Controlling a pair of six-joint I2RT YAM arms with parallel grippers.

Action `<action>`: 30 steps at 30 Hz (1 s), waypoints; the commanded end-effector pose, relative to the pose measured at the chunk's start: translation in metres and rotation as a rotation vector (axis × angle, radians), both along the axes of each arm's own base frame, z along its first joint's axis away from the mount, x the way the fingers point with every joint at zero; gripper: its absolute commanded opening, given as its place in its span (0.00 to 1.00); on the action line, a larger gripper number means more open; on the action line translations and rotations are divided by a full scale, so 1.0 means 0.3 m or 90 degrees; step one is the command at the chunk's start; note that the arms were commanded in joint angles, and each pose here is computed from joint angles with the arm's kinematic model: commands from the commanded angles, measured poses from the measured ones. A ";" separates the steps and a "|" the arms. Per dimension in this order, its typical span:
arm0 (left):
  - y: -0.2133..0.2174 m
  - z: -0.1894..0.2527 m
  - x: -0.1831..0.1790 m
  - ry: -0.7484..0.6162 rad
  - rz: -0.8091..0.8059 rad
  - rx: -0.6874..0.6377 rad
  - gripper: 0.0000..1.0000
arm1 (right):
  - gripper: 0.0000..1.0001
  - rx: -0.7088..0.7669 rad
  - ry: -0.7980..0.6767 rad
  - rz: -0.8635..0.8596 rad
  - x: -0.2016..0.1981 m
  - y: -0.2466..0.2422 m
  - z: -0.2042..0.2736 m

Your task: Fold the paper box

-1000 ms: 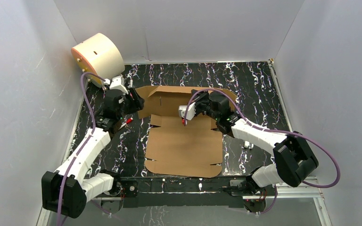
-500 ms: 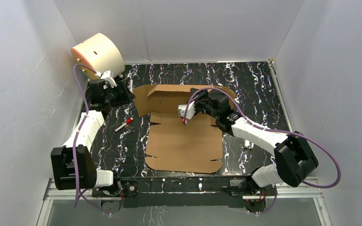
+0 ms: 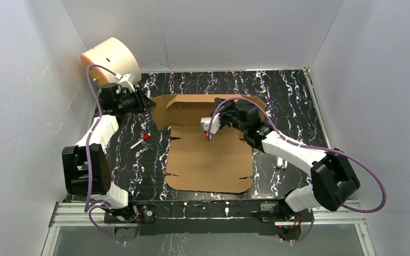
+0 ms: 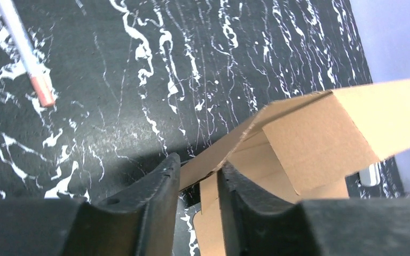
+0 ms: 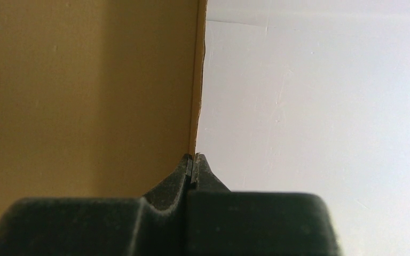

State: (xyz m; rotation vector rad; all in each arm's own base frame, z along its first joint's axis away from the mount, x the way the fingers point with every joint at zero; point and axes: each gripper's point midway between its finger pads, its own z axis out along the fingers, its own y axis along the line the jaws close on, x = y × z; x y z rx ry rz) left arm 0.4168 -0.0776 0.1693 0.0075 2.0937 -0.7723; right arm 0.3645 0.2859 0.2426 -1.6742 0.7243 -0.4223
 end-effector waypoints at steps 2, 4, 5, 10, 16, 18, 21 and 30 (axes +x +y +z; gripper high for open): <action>-0.053 0.103 -0.020 -0.096 -0.090 -0.013 0.18 | 0.00 0.023 -0.070 -0.004 0.032 0.018 0.129; -0.059 0.120 -0.033 -0.112 -0.095 -0.013 0.10 | 0.00 0.025 -0.076 -0.007 0.040 0.021 0.130; -0.058 0.127 -0.037 -0.118 -0.094 -0.010 0.07 | 0.00 0.026 -0.082 -0.010 0.047 0.021 0.134; -0.081 0.174 -0.070 -0.151 -0.096 0.009 0.00 | 0.00 0.023 -0.115 -0.020 0.079 0.033 0.148; -0.140 0.203 -0.119 -0.182 -0.086 0.059 0.00 | 0.00 0.038 -0.158 -0.027 0.112 0.048 0.177; -0.161 0.220 -0.129 -0.189 -0.069 0.066 0.00 | 0.00 0.050 -0.179 -0.030 0.117 0.046 0.191; -0.190 0.239 -0.142 -0.198 -0.043 0.075 0.00 | 0.00 0.051 -0.193 -0.025 0.115 0.050 0.187; -0.229 0.247 -0.177 -0.219 0.029 0.077 0.00 | 0.00 0.039 -0.173 0.001 0.045 0.040 0.102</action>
